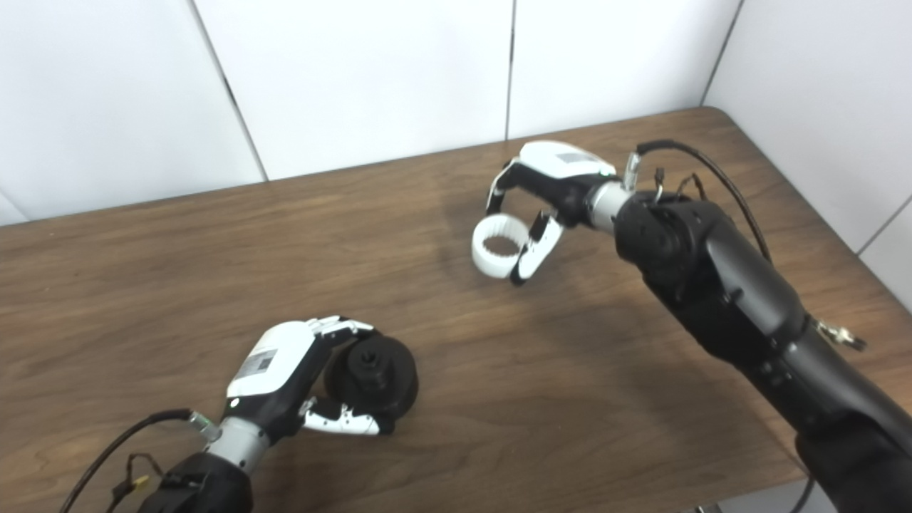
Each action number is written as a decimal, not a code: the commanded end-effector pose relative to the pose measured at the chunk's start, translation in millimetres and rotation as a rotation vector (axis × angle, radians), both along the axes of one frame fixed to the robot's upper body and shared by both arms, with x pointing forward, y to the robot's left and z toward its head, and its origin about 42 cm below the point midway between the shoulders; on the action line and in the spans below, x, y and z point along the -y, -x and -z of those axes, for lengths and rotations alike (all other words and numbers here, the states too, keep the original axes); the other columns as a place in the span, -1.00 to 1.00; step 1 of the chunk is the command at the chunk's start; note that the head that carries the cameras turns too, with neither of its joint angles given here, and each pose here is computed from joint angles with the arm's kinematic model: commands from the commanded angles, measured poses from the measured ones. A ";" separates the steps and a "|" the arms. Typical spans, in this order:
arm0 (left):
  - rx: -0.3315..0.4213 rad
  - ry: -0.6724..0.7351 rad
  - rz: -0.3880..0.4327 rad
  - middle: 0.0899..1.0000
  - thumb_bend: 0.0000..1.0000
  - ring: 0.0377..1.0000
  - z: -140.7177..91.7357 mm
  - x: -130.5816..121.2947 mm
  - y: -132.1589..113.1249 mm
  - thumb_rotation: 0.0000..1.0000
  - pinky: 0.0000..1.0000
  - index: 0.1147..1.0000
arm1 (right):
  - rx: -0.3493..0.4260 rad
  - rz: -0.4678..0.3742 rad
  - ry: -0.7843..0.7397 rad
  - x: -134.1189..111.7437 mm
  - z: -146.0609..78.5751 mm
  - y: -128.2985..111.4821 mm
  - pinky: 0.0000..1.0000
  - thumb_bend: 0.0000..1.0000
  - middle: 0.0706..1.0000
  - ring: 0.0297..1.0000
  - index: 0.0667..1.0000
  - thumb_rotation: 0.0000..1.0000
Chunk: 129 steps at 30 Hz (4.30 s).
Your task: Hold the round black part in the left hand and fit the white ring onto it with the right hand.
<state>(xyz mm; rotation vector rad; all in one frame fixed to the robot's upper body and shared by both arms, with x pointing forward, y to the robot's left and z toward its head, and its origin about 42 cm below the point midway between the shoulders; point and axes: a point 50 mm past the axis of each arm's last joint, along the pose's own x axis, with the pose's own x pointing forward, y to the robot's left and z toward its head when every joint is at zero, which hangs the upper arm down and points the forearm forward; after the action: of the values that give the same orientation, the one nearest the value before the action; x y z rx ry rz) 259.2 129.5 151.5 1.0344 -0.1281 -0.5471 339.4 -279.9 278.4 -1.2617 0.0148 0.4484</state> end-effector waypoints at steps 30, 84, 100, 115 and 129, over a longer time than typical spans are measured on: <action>-0.048 -0.075 0.000 0.53 0.05 0.75 14.9 6.4 1.3 -0.89 0.84 -0.17 | 0.026 -0.253 -0.058 -71.3 9.4 39.1 0.88 0.05 0.55 0.89 -0.11 -0.73; -0.027 -0.111 0.003 0.55 0.05 0.78 14.0 17.3 -1.0 -0.89 0.87 -0.17 | 0.166 -0.424 0.053 -123.4 -3.1 45.0 0.80 0.05 0.53 0.86 -0.11 -0.73; -0.022 -0.097 0.001 0.52 0.05 0.76 10.3 18.9 -1.1 -0.89 0.86 -0.17 | 0.154 -0.441 0.119 -123.1 5.3 42.5 0.78 0.05 0.53 0.84 -0.11 -0.74; -0.021 -0.105 0.006 0.54 0.05 0.75 7.7 18.1 -0.2 -0.89 0.84 -0.17 | 0.127 -0.380 0.124 -105.9 8.4 30.5 0.80 0.05 0.53 0.86 -0.11 -0.73; -0.021 -0.098 0.003 0.55 0.05 0.74 3.7 19.8 0.4 -0.89 0.83 -0.17 | 0.094 -0.376 0.118 -104.0 21.7 34.8 0.79 0.05 0.54 0.86 -0.11 -0.73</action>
<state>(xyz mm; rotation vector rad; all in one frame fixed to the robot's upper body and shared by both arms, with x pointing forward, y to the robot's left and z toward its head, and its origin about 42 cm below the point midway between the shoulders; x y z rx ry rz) 261.8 107.4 154.2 1.0925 -0.1376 -0.5455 306.4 -175.3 252.8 -1.3709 -0.2475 0.7285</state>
